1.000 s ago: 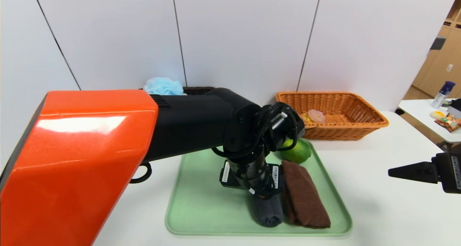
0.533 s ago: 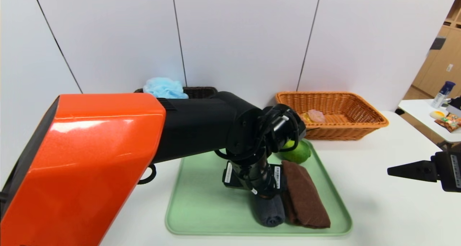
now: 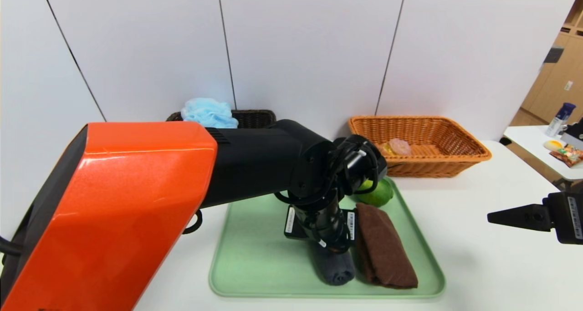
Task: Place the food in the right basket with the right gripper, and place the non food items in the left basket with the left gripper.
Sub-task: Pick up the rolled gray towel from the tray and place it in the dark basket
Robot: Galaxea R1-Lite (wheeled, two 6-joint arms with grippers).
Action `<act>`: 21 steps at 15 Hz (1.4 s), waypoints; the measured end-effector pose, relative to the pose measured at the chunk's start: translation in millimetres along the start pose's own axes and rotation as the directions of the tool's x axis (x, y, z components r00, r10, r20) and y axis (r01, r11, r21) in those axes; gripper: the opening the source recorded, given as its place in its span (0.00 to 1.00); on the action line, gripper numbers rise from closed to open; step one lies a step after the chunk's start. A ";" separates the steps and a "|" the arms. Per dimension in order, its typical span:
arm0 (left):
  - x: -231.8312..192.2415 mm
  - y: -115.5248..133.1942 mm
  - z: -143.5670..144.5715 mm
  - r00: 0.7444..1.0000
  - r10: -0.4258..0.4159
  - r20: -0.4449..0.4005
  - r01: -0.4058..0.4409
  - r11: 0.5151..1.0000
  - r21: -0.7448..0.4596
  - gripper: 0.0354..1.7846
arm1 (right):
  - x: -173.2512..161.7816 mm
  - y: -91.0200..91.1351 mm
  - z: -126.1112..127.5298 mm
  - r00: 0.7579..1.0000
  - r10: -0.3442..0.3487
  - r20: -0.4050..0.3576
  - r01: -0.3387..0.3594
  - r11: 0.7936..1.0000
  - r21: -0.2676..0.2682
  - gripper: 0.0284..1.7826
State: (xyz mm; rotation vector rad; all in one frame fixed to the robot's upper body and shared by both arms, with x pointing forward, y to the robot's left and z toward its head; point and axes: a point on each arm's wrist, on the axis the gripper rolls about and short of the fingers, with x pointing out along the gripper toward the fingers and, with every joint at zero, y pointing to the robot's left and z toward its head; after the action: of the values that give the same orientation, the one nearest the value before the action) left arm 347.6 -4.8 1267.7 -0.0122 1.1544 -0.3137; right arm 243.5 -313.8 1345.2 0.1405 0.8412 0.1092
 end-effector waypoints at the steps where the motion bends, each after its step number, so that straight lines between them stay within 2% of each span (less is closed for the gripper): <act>1: 0.1 0.0 0.0 1.000 -0.001 0.000 0.001 1.000 0.000 0.54 | 0.0 0.2 0.0 1.000 0.002 0.000 -0.002 1.000 -0.001 0.96; 3: 0.3 0.0 -0.1 1.000 -0.002 -0.002 0.002 1.000 -0.001 0.42 | -0.1 0.6 -0.1 1.000 0.003 0.000 -0.003 1.000 -0.003 0.96; 4: 0.3 -0.1 0.0 1.000 -0.003 -0.002 0.003 1.000 -0.002 0.23 | -0.2 0.6 -0.2 1.000 0.003 0.000 -0.003 1.000 -0.003 0.96; 5: 0.1 -0.2 0.1 1.000 -0.005 -0.002 0.005 1.000 -0.003 0.16 | -0.4 0.7 -0.3 1.000 0.003 0.000 -0.003 1.000 -0.003 0.96; 8: -7.4 -1.1 2.3 0.999 -0.044 0.010 0.044 0.999 -0.007 0.16 | -0.5 0.8 -0.4 1.000 0.004 0.000 -0.004 1.000 -0.002 0.96; 10: -25.0 -2.3 8.3 0.989 -0.146 0.036 0.147 0.989 -0.020 0.16 | -0.4 0.7 -0.7 1.000 0.005 -0.001 -0.005 1.000 -0.001 0.96; 12: -51.9 5.0 25.0 0.956 -0.267 0.120 0.277 0.958 -0.072 0.16 | -0.7 0.7 -0.9 1.000 0.005 0.000 -0.005 1.000 0.000 0.96; 14: -79.5 26.6 54.0 0.899 -0.316 0.303 0.369 0.919 -0.137 0.16 | -1.5 0.4 -2.3 1.000 0.005 -0.001 -0.005 1.000 0.000 0.96; 16: -106.1 60.6 86.5 0.810 -0.282 0.515 0.424 0.888 -0.180 0.16 | -1.8 0.4 -2.6 1.000 0.005 0.001 -0.005 1.000 -0.001 0.96; 17: -115.8 78.7 99.6 0.767 -0.241 0.594 0.432 0.879 -0.200 0.16 | -1.8 0.4 -2.6 1.000 0.005 0.001 -0.005 1.000 -0.002 0.96; 18: -122.2 98.7 110.8 0.737 -0.191 0.649 0.426 0.876 -0.226 0.16 | -1.6 0.4 -2.5 1.000 0.005 0.001 -0.005 1.000 -0.004 0.96; 19: -123.1 116.9 119.0 0.725 -0.141 0.675 0.410 0.875 -0.258 0.16 | -1.3 0.5 -2.4 1.000 0.005 0.000 -0.005 1.000 -0.004 0.96; 21: -113.2 145.8 131.2 0.729 -0.061 0.682 0.371 0.872 -0.319 0.16 | -1.2 0.8 -2.2 1.000 0.007 0.000 -0.007 1.000 -0.005 0.96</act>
State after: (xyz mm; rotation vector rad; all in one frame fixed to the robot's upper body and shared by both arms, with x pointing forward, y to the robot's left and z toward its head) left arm 459.0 143.1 1398.1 -0.6296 0.4835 -0.2242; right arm 241.0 -313.0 1344.7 0.1385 0.8405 0.1179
